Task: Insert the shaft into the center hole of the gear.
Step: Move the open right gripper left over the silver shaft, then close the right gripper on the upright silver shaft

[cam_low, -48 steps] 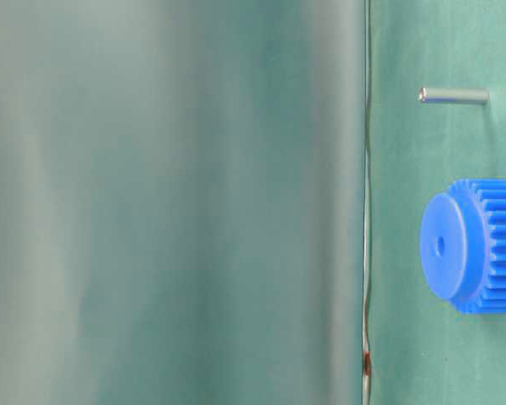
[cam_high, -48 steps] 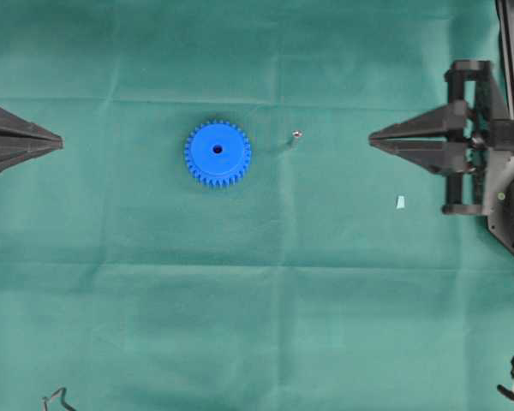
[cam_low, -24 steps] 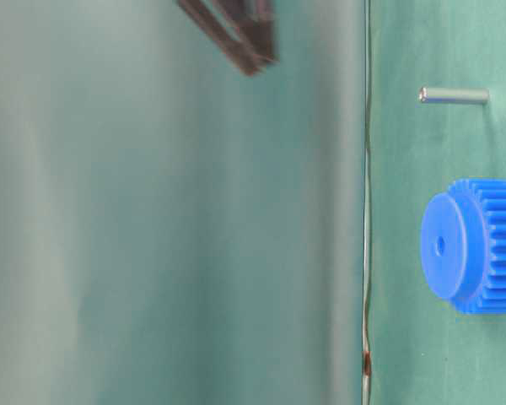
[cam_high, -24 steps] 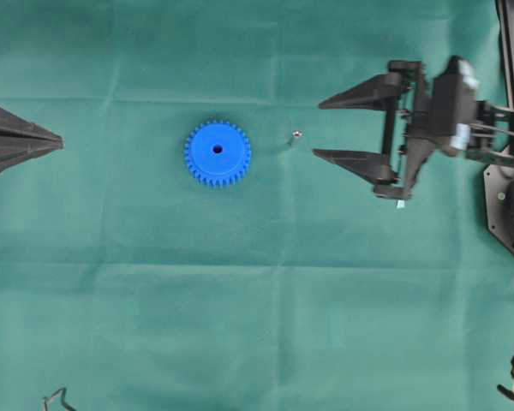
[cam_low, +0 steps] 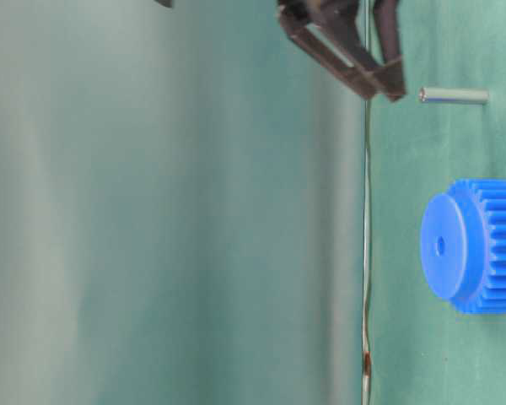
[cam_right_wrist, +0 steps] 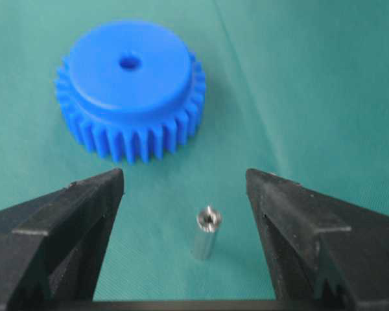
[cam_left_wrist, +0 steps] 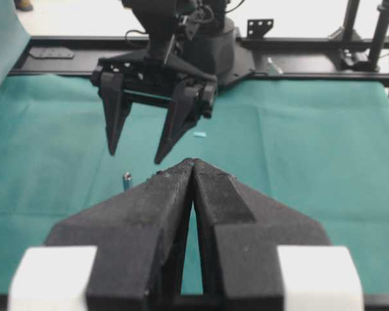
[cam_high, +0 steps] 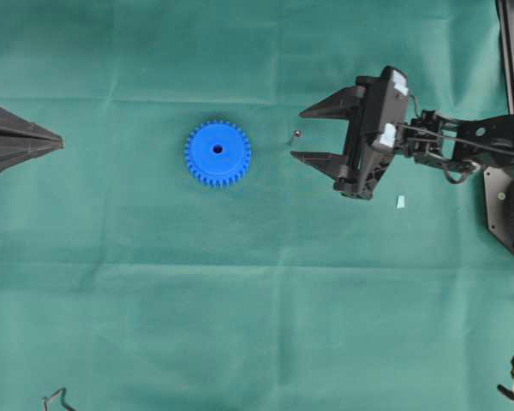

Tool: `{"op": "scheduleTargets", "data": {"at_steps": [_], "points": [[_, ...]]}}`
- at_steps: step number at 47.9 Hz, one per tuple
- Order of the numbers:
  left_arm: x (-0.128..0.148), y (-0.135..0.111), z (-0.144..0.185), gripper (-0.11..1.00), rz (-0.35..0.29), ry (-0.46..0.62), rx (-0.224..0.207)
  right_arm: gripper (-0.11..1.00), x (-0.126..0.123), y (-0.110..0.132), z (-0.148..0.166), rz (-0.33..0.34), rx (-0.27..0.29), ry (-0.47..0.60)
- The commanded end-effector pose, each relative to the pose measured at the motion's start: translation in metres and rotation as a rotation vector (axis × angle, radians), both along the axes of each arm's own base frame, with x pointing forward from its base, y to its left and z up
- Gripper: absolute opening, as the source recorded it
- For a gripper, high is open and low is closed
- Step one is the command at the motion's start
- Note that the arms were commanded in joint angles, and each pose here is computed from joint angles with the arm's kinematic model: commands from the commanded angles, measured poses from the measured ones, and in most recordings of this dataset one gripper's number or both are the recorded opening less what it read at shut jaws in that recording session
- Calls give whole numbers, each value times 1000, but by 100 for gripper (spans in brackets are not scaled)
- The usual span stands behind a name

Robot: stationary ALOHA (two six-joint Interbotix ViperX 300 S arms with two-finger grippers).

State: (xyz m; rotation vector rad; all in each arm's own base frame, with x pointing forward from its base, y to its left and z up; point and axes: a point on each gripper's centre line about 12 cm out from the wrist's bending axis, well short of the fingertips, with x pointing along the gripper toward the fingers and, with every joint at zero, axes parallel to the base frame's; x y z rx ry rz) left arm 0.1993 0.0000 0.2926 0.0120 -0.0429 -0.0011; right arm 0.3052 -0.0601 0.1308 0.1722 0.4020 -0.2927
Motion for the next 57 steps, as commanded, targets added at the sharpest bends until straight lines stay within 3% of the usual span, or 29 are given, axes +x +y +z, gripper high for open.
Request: {"op": "scheduleTargets", "data": {"at_steps": [1, 19, 29, 39, 57], "points": [[2, 0, 9, 0, -1, -23, 5, 81, 7, -3, 1, -18, 2, -23], [2, 0, 9, 0, -1, -21, 5, 76, 12, -6, -17, -36, 18, 27], [2, 0, 9, 0, -1, -23, 5, 53, 10, -5, -20, -36, 23, 42], [2, 0, 9, 0, -1, -23, 3, 18, 10, -5, -20, -36, 23, 40], [3, 0, 9, 0, 0, -20, 3, 17, 11, -6, -18, -39, 25, 33]]}}
